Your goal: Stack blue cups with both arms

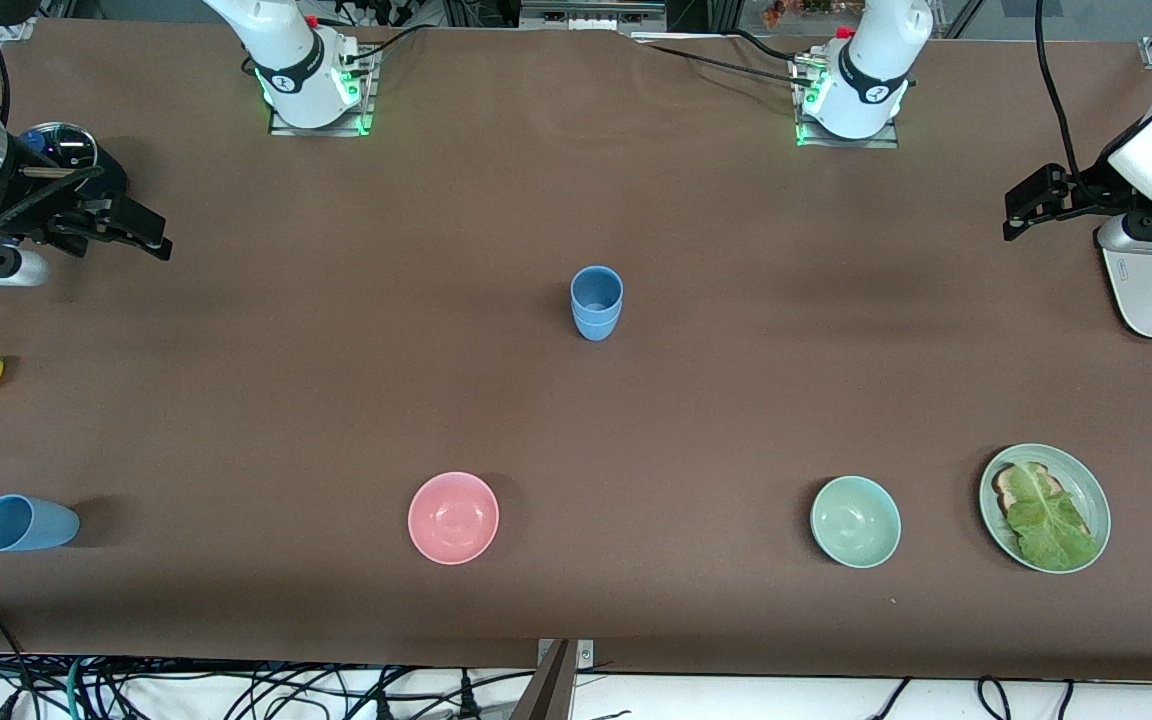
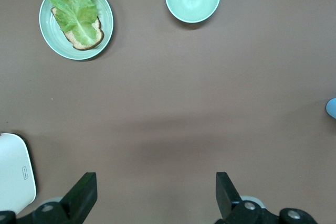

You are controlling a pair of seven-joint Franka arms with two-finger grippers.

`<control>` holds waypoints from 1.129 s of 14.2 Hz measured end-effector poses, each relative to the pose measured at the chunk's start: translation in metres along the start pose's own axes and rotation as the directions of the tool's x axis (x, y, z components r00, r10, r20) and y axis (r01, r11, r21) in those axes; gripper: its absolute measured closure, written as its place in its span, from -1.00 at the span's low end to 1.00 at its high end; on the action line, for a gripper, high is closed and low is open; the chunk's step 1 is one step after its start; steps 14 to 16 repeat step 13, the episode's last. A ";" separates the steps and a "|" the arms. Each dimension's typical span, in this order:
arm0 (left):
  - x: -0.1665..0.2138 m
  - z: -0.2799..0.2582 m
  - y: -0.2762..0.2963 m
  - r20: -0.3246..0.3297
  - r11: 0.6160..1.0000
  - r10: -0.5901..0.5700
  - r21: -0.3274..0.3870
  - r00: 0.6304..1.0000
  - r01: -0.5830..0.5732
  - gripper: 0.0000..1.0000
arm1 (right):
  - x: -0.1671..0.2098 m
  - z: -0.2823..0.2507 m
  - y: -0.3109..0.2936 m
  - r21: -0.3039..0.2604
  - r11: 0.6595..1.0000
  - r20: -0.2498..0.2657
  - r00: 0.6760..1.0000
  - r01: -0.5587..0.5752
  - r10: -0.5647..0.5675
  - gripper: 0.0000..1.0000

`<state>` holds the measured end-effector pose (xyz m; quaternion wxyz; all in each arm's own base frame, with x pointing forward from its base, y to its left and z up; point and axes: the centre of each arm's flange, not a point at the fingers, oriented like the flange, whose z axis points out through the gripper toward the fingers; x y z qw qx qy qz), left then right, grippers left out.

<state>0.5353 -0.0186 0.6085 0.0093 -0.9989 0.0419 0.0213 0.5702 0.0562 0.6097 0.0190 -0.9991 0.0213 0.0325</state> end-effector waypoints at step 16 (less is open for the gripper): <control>0.000 0.000 0.002 0.000 1.000 0.003 0.000 1.000 -0.003 -1.00 | 0.001 0.002 0.002 -0.028 0.999 0.000 1.000 0.019 -0.019 -1.00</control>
